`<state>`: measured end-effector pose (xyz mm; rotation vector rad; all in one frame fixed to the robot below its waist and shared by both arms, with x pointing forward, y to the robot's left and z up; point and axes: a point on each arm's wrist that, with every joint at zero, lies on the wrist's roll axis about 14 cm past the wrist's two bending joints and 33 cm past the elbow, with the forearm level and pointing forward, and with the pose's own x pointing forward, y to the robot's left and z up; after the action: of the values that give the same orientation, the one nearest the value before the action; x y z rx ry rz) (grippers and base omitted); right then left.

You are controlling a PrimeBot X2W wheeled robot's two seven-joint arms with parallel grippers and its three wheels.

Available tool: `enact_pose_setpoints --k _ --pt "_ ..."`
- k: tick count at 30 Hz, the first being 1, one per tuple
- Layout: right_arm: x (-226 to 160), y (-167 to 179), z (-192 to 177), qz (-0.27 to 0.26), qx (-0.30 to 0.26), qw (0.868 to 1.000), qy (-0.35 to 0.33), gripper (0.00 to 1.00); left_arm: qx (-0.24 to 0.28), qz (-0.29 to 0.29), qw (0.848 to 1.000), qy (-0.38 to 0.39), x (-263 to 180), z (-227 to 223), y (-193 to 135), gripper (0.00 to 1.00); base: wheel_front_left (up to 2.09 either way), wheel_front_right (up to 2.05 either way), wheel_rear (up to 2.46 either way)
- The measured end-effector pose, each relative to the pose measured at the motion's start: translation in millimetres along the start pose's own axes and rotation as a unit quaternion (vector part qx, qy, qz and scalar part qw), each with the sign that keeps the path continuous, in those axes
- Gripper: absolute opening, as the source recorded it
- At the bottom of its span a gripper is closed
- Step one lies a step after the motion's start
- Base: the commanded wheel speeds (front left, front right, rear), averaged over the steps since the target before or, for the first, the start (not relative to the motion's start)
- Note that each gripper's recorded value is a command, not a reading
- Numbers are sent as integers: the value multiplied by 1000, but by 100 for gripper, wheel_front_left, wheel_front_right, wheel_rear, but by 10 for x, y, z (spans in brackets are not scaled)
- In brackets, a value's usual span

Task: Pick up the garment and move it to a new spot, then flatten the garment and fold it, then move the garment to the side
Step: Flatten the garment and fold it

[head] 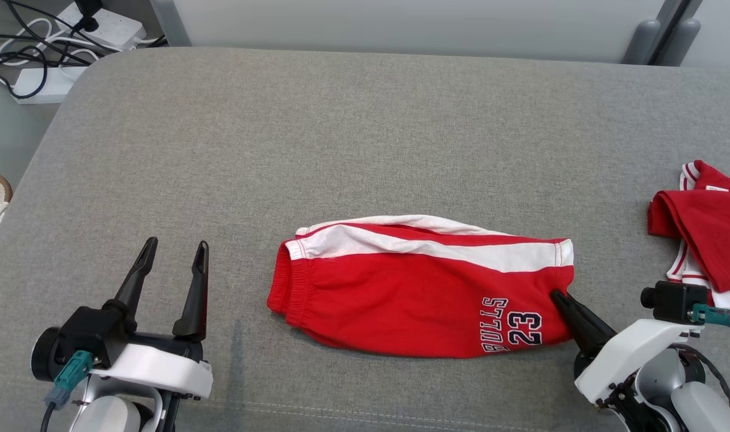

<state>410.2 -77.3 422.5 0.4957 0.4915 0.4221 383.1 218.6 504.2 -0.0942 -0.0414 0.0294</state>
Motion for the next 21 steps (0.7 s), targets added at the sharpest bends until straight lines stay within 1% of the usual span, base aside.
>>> enact_pose_setpoints --k 5,10,12,14,17,21 --pt "-8 -40 -46 -6 1 1000 6 0 7 0 1000 5 -5 -42 24 100 0 0 0" --pt "6 -47 -39 -6 2 1000 2 0 4 -3 1000 10 -10 -86 25 100 0 0 0" --pt "22 -36 -6 -4 10 1000 -8 0 5 -3 1000 11 -13 -95 38 100 0 0 0" --pt "55 26 48 3 32 999 -23 0 1 0 1000 13 -17 -114 49 100 0 0 0" --pt "145 326 140 41 50 997 -45 0 -9 9 1000 17 -33 -148 70 100 0 0 0" --pt "246 972 204 125 47 989 -56 0 -5 14 1000 22 -65 -177 118 100 0 0 0"
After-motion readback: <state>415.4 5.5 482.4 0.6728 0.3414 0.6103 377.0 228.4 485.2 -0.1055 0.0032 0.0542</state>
